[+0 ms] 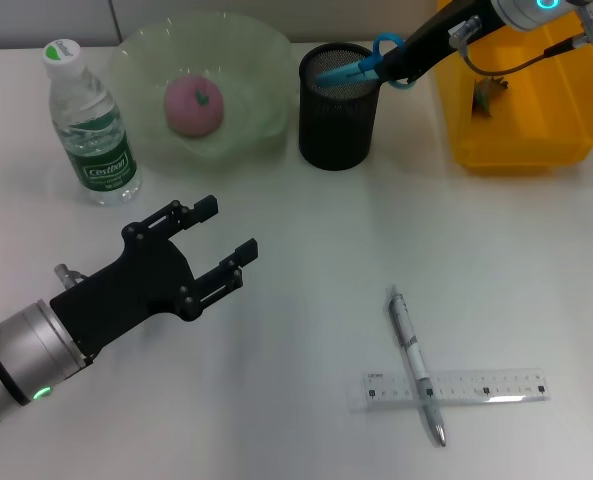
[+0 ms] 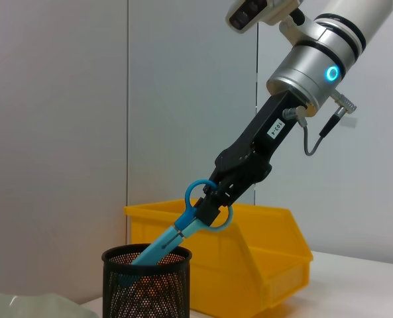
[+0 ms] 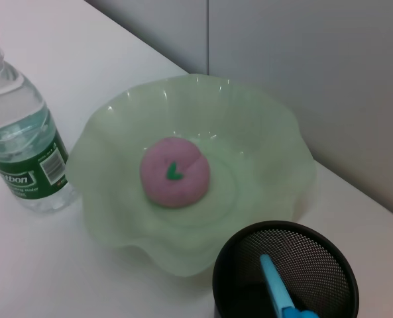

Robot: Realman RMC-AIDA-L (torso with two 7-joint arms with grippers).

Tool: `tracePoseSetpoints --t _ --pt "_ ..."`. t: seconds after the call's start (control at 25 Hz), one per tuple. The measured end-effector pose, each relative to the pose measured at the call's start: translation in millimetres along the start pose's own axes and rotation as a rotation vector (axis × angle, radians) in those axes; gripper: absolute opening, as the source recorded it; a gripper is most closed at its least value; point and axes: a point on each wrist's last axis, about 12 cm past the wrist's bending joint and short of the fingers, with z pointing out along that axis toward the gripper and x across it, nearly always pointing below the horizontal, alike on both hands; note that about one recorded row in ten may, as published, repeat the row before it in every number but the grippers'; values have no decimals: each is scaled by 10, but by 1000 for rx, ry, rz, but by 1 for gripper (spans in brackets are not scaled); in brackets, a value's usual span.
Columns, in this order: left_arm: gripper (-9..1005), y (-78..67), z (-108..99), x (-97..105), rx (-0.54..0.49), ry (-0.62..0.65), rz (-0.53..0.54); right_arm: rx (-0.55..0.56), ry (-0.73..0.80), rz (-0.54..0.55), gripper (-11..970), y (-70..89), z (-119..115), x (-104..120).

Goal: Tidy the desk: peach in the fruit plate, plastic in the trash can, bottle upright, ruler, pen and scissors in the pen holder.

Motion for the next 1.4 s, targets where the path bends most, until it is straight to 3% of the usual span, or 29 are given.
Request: tracePoseSetpoints --t 0.76,1.2,1.4 --pt "675 -14 1 -11 6 -12 -2 22 1 5 168 2 -18 -40" --pt "675 -8 11 -18 7 -14 -1 27 -6 -1 613 4 -35 -60" --pt "675 -7 12 -19 7 -15 -1 31 -14 -3 653 7 -46 -60"
